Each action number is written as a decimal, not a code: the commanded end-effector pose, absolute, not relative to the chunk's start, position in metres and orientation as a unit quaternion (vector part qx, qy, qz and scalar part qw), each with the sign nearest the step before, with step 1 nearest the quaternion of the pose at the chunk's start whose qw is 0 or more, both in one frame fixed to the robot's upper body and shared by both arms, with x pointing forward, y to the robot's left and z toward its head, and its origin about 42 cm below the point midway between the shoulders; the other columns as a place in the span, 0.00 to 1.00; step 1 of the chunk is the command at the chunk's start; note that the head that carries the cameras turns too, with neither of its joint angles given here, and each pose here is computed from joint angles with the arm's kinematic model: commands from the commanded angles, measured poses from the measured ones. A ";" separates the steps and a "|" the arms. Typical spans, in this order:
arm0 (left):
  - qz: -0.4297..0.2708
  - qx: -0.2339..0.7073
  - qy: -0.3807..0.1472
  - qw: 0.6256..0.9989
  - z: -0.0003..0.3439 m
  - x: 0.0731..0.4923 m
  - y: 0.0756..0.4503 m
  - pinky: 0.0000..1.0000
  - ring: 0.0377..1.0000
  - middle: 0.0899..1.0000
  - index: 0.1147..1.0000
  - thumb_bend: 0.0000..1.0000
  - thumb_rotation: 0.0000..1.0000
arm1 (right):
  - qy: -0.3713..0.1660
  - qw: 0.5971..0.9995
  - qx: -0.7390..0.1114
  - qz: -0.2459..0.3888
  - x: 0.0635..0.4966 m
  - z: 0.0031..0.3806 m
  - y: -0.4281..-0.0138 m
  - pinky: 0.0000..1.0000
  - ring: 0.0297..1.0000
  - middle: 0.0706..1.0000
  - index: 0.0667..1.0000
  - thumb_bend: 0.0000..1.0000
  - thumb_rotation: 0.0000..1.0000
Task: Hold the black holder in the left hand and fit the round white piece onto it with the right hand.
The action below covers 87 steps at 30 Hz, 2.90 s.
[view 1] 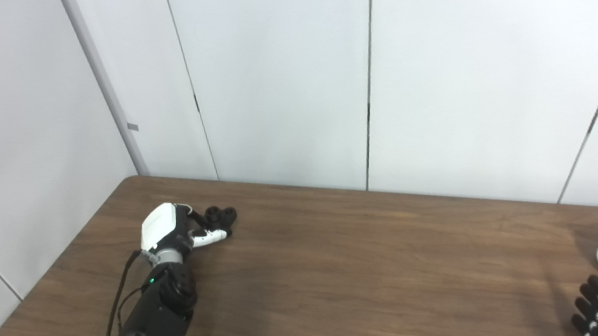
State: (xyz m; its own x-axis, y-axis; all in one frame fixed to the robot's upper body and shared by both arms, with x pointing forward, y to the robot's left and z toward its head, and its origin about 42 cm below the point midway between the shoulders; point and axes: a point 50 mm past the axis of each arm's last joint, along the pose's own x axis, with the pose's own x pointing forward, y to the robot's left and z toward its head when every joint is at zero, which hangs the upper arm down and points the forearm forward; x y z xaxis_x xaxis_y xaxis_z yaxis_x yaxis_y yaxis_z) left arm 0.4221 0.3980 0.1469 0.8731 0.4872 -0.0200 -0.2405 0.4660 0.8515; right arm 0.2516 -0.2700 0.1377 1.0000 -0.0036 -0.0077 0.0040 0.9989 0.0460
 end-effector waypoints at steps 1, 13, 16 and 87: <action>0.217 0.476 0.121 0.844 0.160 0.428 0.406 1.00 0.92 0.78 0.42 0.52 0.05 | -0.031 0.999 0.025 0.003 0.255 0.153 -0.269 1.00 1.00 1.00 1.00 0.52 1.00; 0.169 0.472 0.099 0.860 0.162 0.408 0.385 1.00 0.92 0.79 0.42 0.52 0.04 | -0.034 0.999 0.023 0.005 0.257 0.153 -0.264 1.00 1.00 1.00 1.00 0.51 1.00; 0.146 0.469 0.087 0.866 0.163 0.401 0.372 1.00 0.93 0.79 0.42 0.52 0.05 | -0.033 0.999 0.022 0.007 0.258 0.153 -0.263 1.00 1.00 1.00 1.00 0.51 1.00; -0.181 0.513 -0.136 0.828 0.137 0.250 0.159 0.99 0.87 0.77 0.42 0.52 0.05 | -0.048 0.996 -0.028 -0.064 0.236 0.205 -0.275 1.00 0.98 0.97 1.00 0.59 1.00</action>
